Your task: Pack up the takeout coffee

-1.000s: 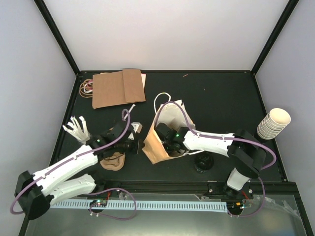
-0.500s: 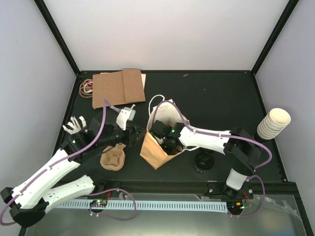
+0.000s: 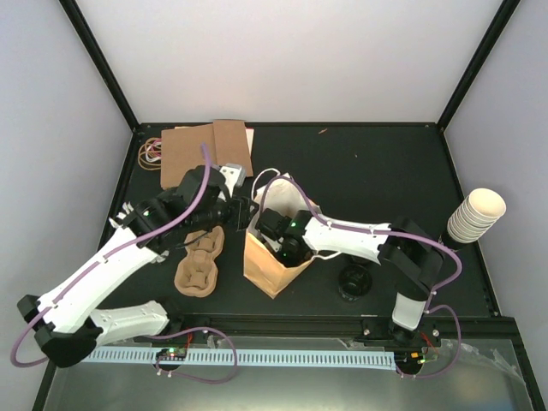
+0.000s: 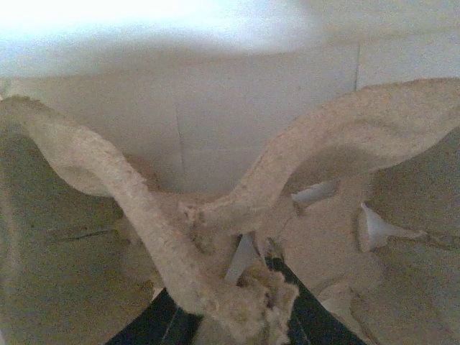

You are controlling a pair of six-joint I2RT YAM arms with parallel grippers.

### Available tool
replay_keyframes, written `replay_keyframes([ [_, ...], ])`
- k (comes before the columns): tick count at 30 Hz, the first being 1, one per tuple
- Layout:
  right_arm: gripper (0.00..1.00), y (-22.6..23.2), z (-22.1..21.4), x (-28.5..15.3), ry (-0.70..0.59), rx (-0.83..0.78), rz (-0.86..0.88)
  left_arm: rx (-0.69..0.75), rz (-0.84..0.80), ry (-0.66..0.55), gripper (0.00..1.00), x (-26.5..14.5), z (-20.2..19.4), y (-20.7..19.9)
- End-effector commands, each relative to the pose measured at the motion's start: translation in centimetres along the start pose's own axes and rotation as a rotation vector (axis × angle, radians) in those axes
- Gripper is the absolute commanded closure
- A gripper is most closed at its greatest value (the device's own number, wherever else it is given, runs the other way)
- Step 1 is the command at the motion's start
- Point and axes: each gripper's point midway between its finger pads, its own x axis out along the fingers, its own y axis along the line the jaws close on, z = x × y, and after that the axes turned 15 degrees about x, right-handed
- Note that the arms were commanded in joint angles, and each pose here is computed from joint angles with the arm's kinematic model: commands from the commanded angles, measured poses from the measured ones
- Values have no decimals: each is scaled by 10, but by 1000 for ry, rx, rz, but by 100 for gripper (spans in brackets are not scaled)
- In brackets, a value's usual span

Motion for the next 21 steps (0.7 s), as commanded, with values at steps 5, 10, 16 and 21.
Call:
replay_keyframes([
  [5, 75, 1, -9, 3, 78, -27, 7, 39, 61, 100, 47, 7, -6, 8],
  [10, 75, -1, -12, 4, 98, -50, -2, 52, 57, 152, 65, 12, -11, 7],
  [16, 75, -3, -16, 6, 119, -74, -8, 72, 81, 178, 97, 6, -13, 11],
  [21, 75, -6, -20, 10, 138, -80, -25, 86, 82, 163, 98, -2, -11, 11],
])
